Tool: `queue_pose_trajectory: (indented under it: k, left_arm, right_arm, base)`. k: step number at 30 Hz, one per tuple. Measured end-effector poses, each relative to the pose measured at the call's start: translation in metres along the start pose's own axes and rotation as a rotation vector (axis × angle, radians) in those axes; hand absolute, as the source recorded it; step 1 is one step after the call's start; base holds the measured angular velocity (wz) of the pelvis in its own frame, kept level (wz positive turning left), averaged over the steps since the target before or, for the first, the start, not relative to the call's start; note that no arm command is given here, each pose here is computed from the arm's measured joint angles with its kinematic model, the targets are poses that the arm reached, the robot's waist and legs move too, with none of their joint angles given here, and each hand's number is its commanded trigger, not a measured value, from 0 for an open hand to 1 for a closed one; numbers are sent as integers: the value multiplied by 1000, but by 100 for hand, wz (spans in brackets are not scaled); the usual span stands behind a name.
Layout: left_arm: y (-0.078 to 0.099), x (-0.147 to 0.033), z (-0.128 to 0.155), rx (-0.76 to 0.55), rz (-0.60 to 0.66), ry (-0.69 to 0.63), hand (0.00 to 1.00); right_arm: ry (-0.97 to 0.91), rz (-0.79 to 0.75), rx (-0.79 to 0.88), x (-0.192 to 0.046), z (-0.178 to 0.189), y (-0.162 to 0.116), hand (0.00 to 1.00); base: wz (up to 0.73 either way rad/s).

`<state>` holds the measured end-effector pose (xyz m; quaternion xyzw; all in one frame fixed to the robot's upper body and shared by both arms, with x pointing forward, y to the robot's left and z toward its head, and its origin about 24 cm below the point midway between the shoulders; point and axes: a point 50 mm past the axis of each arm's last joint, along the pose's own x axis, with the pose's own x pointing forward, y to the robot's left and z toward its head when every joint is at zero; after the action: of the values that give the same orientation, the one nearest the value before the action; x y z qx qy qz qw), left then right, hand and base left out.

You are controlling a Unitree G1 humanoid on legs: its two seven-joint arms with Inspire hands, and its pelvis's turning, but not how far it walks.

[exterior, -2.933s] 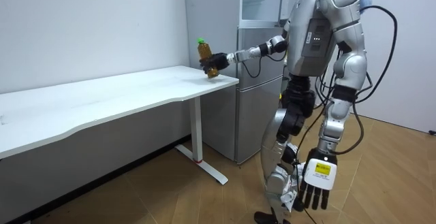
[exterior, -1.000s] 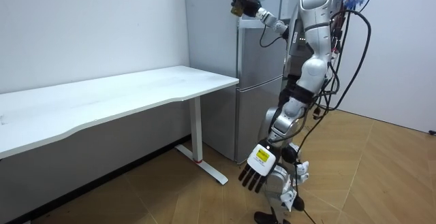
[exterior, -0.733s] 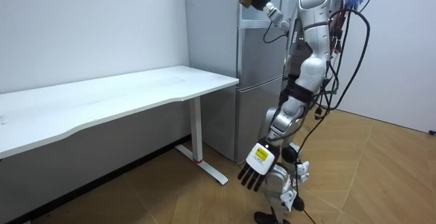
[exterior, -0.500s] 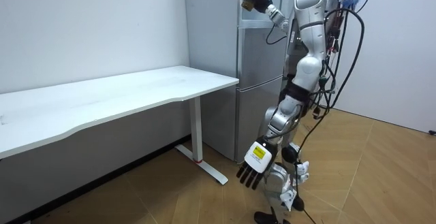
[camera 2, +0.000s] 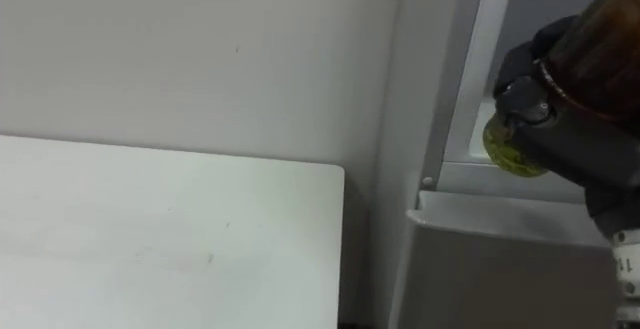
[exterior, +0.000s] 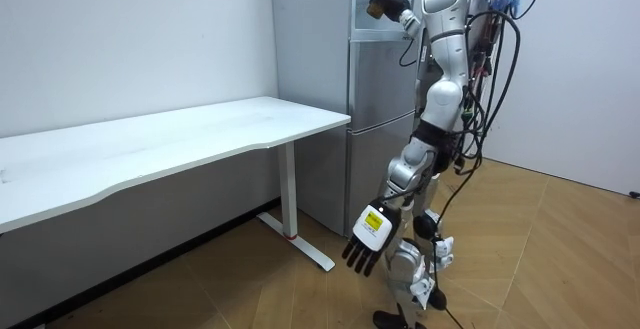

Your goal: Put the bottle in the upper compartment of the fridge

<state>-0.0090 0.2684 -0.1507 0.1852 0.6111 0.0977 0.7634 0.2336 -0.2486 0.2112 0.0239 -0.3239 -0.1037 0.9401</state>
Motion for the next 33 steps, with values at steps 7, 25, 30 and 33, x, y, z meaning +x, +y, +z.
queue_pose_trajectory:
  k: [7,25,30,33]
  left_arm:
    - [-1,0,0,-1,-3,1,0]
    - [2,0,-4,-30,15,16,0]
    - [1,-1,-8,-31,7,33,0]
    - [1,0,-6,-29,7,29,0]
  right_arm:
    - [84,-111,-52,0,-20,-20,100]
    - [199,-281,-47,8,-43,-49,100]
    - [162,-286,-18,23,-40,-45,100]
    - [163,-298,-21,30,-41,-47,100]
  base:
    - [-9]
    - [-2]
    - [0]
    - [5]
